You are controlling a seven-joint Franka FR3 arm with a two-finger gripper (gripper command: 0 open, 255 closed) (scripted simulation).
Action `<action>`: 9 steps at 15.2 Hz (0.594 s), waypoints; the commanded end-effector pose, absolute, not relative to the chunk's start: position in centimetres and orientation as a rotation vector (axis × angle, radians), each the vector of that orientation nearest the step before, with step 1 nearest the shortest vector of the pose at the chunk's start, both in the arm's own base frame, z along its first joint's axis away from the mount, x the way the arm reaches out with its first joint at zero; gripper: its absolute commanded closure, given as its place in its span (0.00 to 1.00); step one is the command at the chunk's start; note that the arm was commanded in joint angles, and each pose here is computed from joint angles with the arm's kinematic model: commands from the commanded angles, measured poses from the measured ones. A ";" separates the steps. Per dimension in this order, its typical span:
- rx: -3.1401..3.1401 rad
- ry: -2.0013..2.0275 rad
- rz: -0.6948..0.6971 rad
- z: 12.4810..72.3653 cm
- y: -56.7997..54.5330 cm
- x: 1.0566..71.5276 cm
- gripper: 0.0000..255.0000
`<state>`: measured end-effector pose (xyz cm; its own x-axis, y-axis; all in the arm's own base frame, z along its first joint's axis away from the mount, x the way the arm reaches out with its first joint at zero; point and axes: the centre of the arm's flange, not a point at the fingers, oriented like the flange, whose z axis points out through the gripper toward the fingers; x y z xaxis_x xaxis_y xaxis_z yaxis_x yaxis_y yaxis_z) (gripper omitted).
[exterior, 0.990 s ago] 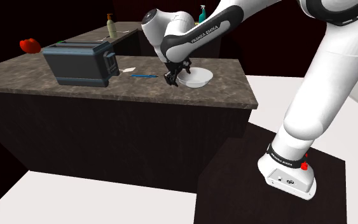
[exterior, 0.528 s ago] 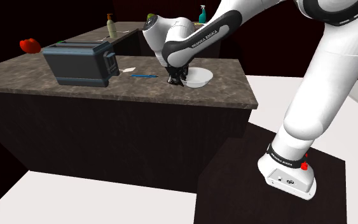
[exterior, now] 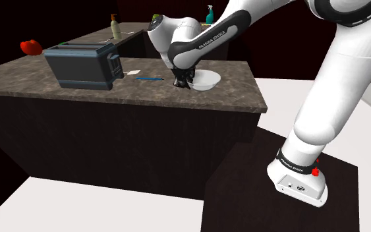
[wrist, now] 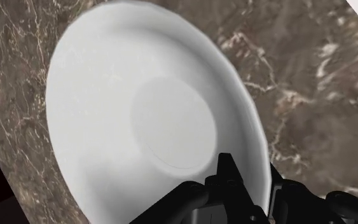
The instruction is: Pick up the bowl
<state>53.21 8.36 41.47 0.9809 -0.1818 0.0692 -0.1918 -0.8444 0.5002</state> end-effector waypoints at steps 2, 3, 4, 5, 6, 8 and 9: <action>2.599 -0.263 0.026 42.8 8.4 53.2 1.00; 2.599 -0.263 0.026 43.3 8.4 53.2 1.00; 2.599 -0.263 0.026 43.9 8.4 53.2 1.00; 2.599 -0.263 0.026 44.4 8.4 53.2 1.00; 2.599 -0.263 0.026 44.9 8.4 53.2 1.00; 2.599 -0.263 0.026 46.0 8.4 53.2 1.00; 2.599 -0.263 0.026 46.5 8.4 53.2 1.00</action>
<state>53.28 8.35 46.07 0.9809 -0.1818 0.0690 -0.1917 -0.8446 0.4998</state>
